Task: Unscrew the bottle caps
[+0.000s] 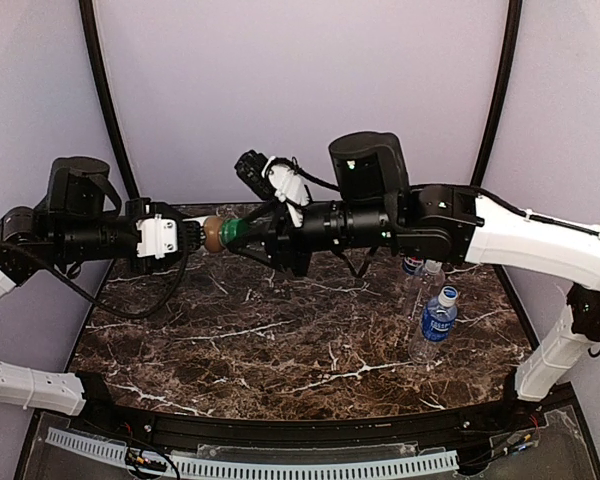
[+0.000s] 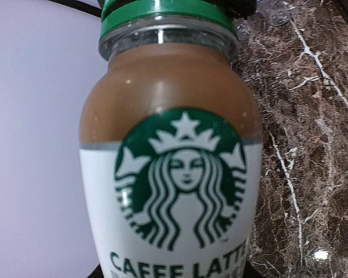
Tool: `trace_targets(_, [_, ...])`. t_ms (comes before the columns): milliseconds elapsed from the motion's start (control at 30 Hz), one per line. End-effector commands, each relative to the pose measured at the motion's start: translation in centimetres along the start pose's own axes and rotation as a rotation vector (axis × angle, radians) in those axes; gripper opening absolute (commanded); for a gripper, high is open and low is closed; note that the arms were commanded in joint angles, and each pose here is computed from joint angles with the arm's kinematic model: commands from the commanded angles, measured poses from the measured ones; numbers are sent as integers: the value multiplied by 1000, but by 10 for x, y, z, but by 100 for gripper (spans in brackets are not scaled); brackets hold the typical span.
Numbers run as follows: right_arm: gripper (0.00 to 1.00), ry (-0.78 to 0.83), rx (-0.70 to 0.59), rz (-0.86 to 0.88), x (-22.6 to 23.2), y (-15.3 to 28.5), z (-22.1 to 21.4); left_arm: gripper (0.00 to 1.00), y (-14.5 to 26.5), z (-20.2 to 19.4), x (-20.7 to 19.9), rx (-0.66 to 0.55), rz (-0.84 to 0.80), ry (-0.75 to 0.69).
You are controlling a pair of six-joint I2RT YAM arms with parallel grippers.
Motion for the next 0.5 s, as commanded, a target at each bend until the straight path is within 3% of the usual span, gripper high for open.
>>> trace_targets(0, [0, 593, 50, 11, 42, 13, -13, 23, 16, 1, -30, -57, -307, 20])
trace_targets(267, [0, 1281, 256, -219, 66, 22, -41, 23, 19, -12, -48, 5, -408, -36])
trace_targets(467, [0, 1549, 376, -374, 64, 26, -53, 23, 17, -15, -51, 13, -426, -47])
Point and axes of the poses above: each gripper's point midway between its finger pads, its own y axis back along the fingers, its own x axis along the line the jaws close on, z = x × y, the point moved 9 cm from there along y, back along the fingers, and after that the axes turned 7 degrees about y, right-handed, at the moved point
